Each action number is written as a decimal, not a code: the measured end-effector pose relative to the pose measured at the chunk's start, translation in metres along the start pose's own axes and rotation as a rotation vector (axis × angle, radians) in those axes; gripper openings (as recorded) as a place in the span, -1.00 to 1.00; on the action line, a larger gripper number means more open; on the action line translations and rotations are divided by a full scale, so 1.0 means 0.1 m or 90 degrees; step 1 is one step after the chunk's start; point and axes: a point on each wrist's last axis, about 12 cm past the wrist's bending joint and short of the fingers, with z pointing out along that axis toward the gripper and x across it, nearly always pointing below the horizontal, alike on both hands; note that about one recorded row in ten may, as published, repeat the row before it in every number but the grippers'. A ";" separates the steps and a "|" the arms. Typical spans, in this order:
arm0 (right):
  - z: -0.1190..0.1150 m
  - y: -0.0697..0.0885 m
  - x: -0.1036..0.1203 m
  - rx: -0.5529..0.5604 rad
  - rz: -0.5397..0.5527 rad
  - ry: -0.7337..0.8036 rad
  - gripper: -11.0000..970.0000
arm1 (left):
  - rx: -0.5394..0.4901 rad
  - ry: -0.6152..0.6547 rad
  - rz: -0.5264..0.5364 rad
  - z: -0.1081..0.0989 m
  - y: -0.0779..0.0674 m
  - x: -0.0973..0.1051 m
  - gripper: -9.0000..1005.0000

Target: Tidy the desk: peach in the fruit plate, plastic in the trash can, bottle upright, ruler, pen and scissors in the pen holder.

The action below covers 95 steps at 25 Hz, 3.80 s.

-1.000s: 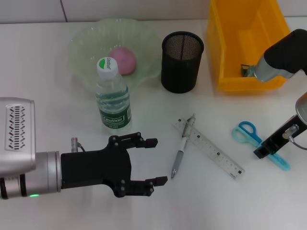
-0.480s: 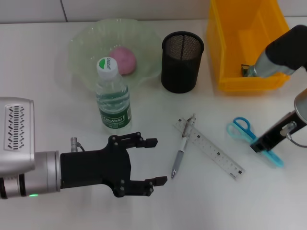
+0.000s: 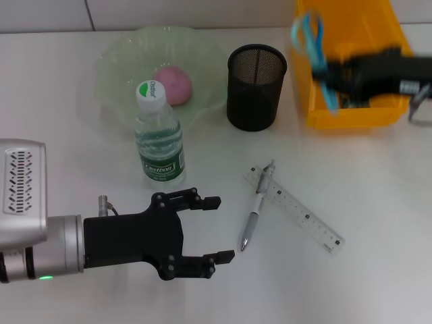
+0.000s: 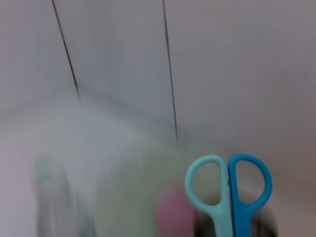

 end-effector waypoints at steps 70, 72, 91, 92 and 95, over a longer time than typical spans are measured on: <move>1.22 -0.19 0.62 0.058 -0.055 -0.223 -0.32 | 0.031 -0.016 -0.016 0.05 0.00 -0.07 0.62; 1.22 -0.19 0.63 0.057 -0.055 -0.224 -0.31 | 0.031 -0.016 -0.016 0.05 0.00 -0.07 0.62; 0.43 -0.06 0.22 -0.119 0.091 -0.256 0.66 | 0.030 -0.026 -0.022 -0.01 -0.02 -0.07 0.62; 0.37 -0.06 0.17 -0.129 0.087 -0.214 0.70 | 0.029 -0.026 -0.023 -0.01 -0.03 -0.06 0.62; 0.20 -0.07 0.05 -0.138 0.102 -0.070 0.74 | 0.027 -0.027 -0.026 -0.03 -0.04 -0.05 0.62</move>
